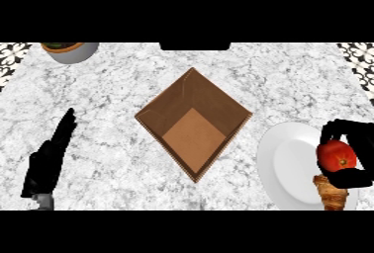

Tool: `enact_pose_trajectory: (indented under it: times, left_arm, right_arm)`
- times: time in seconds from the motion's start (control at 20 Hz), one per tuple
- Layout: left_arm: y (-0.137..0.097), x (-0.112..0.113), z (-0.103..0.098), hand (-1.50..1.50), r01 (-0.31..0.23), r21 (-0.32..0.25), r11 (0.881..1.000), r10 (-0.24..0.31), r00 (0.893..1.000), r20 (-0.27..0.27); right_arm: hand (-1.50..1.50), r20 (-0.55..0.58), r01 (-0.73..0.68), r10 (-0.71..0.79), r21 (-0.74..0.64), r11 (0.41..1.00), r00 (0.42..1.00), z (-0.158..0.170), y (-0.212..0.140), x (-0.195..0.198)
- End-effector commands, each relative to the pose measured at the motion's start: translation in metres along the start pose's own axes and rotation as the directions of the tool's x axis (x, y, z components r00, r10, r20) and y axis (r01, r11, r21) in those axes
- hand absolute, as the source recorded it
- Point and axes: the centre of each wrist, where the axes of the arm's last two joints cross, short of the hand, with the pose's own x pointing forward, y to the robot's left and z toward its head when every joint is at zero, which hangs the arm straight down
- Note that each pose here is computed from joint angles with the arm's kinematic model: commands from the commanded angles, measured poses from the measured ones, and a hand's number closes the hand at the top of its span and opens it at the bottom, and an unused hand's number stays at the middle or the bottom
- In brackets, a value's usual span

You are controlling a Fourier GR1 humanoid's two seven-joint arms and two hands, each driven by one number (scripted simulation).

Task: Pick the tomato from the plate and place it in the cardboard box

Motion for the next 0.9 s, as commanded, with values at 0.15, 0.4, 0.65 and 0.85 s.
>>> enact_pose_trajectory:
  times: [0.15, 0.4, 0.65, 0.85]
  left_arm:
    - [-0.008, 0.004, -0.002, 0.0, 0.001, -0.001, 1.0, -0.001, 1.0, 0.003]
    - [0.003, 0.008, -0.019, 0.0, -0.001, -0.006, 1.0, 0.001, 1.0, 0.002]
    - [0.0, -0.004, 0.0, 0.0, 0.018, -0.007, 1.0, -0.018, 1.0, 0.004]
    - [0.003, 0.016, -0.011, 0.0, 0.008, -0.017, 1.0, -0.008, 1.0, 0.022]
  right_arm:
    - [1.5, 0.281, 0.316, -0.287, -0.061, 0.947, 0.916, -0.001, -0.038, 0.042]
    - [1.5, 0.372, 0.369, -0.326, -0.049, 0.928, 0.869, 0.011, -0.077, 0.078]
    - [1.5, 0.368, 0.406, -0.366, -0.034, 0.913, 0.855, -0.008, -0.086, 0.11]
    - [1.5, 0.323, 0.351, -0.32, -0.039, 0.936, 0.891, -0.033, -0.095, 0.163]
